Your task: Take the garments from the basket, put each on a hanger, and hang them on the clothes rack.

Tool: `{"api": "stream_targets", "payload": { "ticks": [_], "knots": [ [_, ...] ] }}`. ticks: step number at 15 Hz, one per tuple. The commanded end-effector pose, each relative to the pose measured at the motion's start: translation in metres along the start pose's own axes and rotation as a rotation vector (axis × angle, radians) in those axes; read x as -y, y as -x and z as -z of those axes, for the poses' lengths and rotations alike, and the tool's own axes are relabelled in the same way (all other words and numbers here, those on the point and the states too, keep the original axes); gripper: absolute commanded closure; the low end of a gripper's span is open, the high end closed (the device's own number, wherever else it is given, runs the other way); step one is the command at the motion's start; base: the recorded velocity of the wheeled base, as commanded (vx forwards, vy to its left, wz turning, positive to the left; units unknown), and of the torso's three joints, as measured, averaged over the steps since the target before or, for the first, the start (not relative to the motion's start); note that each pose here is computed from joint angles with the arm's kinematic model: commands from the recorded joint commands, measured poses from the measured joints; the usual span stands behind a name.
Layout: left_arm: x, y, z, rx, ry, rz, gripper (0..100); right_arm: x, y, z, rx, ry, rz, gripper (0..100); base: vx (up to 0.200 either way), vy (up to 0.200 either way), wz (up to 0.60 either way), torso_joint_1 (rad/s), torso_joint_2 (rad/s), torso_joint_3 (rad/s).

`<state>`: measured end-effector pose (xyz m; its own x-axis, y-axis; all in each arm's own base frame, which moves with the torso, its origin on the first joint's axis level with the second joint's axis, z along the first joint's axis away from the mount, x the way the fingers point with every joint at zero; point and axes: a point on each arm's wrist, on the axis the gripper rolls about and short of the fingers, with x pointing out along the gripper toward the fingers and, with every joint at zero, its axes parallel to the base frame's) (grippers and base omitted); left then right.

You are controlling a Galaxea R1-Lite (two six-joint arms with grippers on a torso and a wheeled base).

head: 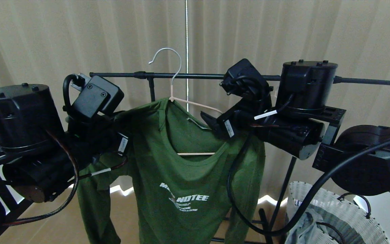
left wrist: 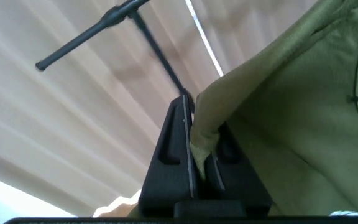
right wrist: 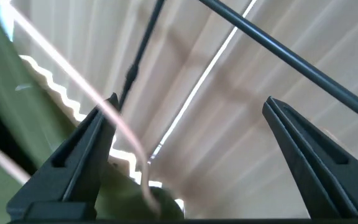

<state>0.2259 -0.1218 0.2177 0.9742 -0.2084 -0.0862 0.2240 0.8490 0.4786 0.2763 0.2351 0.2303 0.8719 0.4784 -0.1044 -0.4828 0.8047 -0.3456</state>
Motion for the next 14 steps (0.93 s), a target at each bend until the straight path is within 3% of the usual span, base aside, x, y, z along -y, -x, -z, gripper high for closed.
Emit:
{"api": "stream_targets", "payload": {
  "ticks": [1,4,5,14],
  "knots": [
    [0.0015,0.0026,-0.0025,0.011,-0.001,0.008,100,-0.0012,-0.0020,0.0025,-0.007,0.003,-0.003,0,0.000,0.000,0.00,0.000,0.00,0.000],
    [0.0017,0.0026,-0.0021,0.010,-0.003,0.008,100,-0.0007,-0.0002,0.0024,-0.007,0.003,-0.003,0,0.000,0.000,0.00,0.000,0.00,0.000],
    [0.0021,0.0027,-0.0023,0.011,-0.003,0.011,100,-0.0006,0.0002,0.0024,-0.007,0.003,-0.003,100,0.000,0.000,0.00,0.000,0.00,0.000],
    [0.0013,0.0082,0.0019,0.004,0.001,0.013,100,-0.0024,0.0017,0.0050,-0.012,0.004,-0.008,100,0.000,0.000,0.00,0.000,0.00,0.000]
  ]
}}
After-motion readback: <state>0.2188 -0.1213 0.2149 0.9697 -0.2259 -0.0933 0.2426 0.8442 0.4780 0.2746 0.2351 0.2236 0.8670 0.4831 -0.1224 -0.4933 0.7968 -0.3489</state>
